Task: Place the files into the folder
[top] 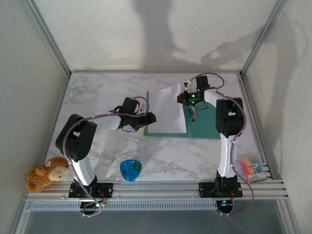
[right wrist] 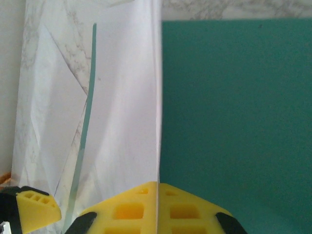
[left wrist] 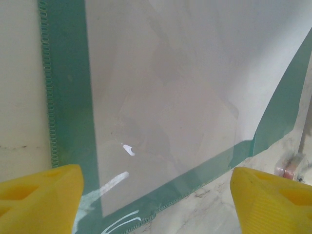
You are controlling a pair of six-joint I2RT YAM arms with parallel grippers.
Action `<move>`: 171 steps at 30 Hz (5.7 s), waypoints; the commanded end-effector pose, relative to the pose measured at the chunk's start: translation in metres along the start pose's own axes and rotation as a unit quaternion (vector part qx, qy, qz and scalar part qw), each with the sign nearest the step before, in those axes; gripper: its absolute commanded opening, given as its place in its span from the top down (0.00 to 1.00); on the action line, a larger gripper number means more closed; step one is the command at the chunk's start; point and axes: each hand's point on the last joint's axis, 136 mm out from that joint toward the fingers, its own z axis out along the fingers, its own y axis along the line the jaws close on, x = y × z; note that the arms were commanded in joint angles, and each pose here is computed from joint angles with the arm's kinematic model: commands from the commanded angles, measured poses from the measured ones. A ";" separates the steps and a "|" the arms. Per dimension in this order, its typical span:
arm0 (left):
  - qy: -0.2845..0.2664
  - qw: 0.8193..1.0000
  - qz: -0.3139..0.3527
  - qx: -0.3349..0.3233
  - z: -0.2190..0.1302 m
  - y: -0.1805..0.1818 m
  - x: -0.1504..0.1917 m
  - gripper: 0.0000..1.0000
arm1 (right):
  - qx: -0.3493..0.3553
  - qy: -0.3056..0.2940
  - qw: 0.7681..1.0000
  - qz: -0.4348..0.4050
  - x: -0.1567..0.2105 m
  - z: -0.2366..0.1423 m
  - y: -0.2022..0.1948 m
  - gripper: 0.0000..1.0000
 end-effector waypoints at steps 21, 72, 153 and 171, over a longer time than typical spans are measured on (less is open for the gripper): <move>-0.001 1.000 0.010 0.008 -0.004 -0.007 0.002 0.21 | 0.016 -0.024 0.999 0.015 0.004 -0.004 0.006 1.00; 0.015 1.000 -0.003 -0.016 -0.005 0.020 0.029 0.20 | 0.025 -0.044 0.999 0.017 -0.004 -0.012 0.001 1.00; -0.102 0.982 0.121 -0.103 0.024 -0.079 -0.046 0.22 | 0.168 -0.146 0.965 0.137 0.051 -0.118 -0.017 0.40; -0.035 0.984 0.162 -0.071 0.129 -0.127 0.009 0.24 | 0.201 -0.166 0.947 0.189 0.108 -0.118 -0.048 0.40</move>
